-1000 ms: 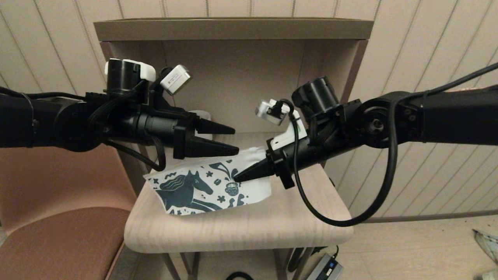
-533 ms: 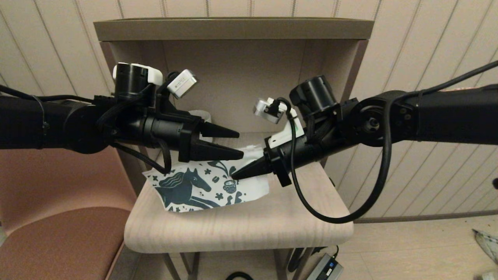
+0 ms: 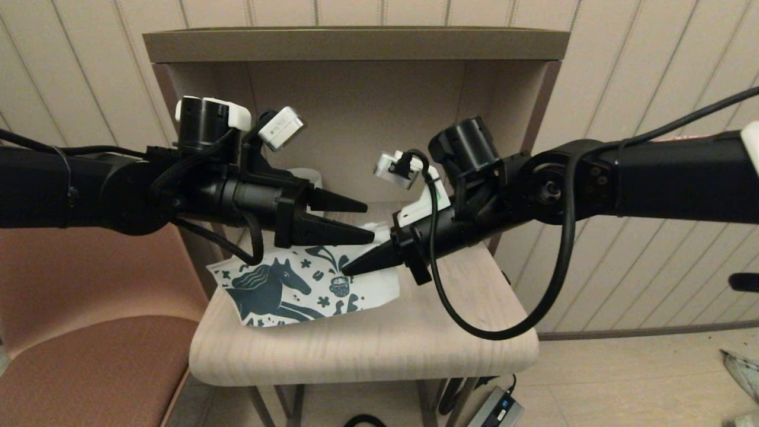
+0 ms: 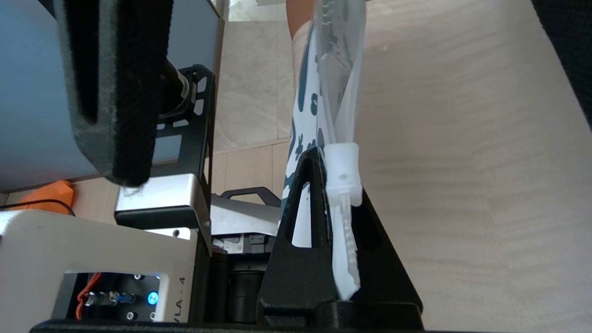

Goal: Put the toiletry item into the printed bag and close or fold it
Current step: Close the strorage bag and place it on the desk

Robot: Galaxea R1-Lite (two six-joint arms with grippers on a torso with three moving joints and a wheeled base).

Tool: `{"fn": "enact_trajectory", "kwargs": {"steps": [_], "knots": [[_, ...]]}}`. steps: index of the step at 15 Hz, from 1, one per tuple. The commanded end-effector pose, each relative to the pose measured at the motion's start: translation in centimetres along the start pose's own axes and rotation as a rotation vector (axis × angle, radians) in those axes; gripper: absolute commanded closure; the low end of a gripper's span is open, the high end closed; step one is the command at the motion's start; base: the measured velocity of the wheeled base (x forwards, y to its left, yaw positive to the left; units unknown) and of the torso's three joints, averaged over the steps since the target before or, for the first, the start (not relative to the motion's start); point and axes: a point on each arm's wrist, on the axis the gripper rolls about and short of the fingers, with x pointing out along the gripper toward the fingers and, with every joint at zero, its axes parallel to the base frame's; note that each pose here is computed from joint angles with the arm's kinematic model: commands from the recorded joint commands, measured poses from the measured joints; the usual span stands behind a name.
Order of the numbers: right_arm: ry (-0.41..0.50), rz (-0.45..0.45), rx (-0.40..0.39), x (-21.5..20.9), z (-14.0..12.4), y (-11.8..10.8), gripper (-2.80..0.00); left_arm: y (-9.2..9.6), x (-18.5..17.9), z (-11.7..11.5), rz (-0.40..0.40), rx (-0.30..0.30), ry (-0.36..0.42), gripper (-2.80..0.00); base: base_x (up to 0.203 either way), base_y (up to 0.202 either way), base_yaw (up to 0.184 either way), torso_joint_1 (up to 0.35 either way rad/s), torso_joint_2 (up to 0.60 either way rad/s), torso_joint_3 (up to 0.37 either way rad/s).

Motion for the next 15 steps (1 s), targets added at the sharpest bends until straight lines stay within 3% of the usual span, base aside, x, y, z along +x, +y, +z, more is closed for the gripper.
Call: {"fn": "enact_trajectory", "kwargs": {"steps": [1, 12, 13, 15], "knots": [[-0.002, 0.008, 0.0, 0.22, 0.07, -0.07, 0.0, -0.03, 0.01, 0.07, -0.007, 0.004, -0.002, -2.8, 0.0, 0.0, 0.0, 0.0, 0.0, 0.0], [-0.007, -0.002, -0.002, -0.06, 0.17, -0.37, 0.0, -0.13, 0.36, -0.35, -0.003, 0.011, 0.007, -2.8, 0.0, 0.0, 0.0, 0.0, 0.0, 0.0], [-0.006, -0.001, -0.001, 0.03, 0.14, -0.37, 0.0, -0.15, 0.4, -0.41, -0.005, 0.014, 0.007, 0.0, 0.0, 0.0, 0.0, 0.0, 0.0, 0.0], [-0.007, -0.002, -0.001, -0.02, 0.13, -0.41, 0.0, -0.16, 0.4, -0.39, -0.008, 0.015, 0.007, 0.0, 0.0, 0.0, 0.0, 0.0, 0.0, 0.0]]}}
